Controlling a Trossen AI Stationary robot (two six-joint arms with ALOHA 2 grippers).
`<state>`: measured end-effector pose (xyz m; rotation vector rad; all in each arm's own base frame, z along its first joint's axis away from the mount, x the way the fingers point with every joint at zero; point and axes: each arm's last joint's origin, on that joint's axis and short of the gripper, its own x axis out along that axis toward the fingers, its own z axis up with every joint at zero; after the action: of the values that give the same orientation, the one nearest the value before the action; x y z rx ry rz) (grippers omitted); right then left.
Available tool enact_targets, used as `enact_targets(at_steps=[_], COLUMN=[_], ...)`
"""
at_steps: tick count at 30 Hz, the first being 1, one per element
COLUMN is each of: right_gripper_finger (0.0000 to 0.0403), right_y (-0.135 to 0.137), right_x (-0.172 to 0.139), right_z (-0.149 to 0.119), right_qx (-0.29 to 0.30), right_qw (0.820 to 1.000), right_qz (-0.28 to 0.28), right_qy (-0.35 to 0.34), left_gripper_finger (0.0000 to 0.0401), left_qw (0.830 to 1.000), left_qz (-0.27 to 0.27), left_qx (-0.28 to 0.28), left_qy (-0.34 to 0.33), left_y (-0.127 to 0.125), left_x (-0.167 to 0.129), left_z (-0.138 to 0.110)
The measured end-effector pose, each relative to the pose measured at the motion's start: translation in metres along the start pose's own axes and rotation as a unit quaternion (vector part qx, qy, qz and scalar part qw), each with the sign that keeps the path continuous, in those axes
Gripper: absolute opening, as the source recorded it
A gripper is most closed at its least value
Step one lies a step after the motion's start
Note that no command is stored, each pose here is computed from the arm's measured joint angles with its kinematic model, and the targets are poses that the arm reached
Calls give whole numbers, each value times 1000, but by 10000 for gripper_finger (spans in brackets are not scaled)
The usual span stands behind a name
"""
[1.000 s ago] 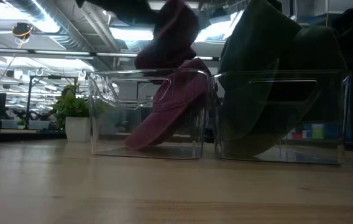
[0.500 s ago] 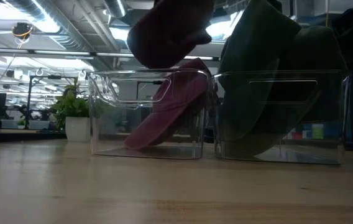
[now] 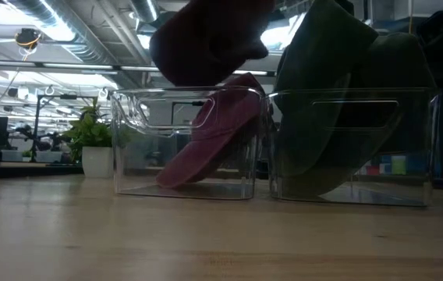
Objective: Pick & Place hat
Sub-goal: Put the red cap into the left transparent bin
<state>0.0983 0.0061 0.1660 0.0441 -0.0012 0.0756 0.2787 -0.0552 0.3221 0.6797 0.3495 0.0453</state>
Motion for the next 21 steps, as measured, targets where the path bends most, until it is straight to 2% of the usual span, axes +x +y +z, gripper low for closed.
enact_targets(at_steps=[14,21], right_gripper_finger=[131,131], right_y=[0,0], right_x=[0,0], right_z=[0,0], right_qx=[0,0], right_qw=[1000,1000], right_qz=[0,0], right_qy=[0,0], left_gripper_finger=[3,3], left_qw=[998,997], left_qz=[-24,-41], left_qx=[9,-20], left_qy=[50,61], left_y=[-13,-18], left_x=[42,60], left_z=[-22,-33])
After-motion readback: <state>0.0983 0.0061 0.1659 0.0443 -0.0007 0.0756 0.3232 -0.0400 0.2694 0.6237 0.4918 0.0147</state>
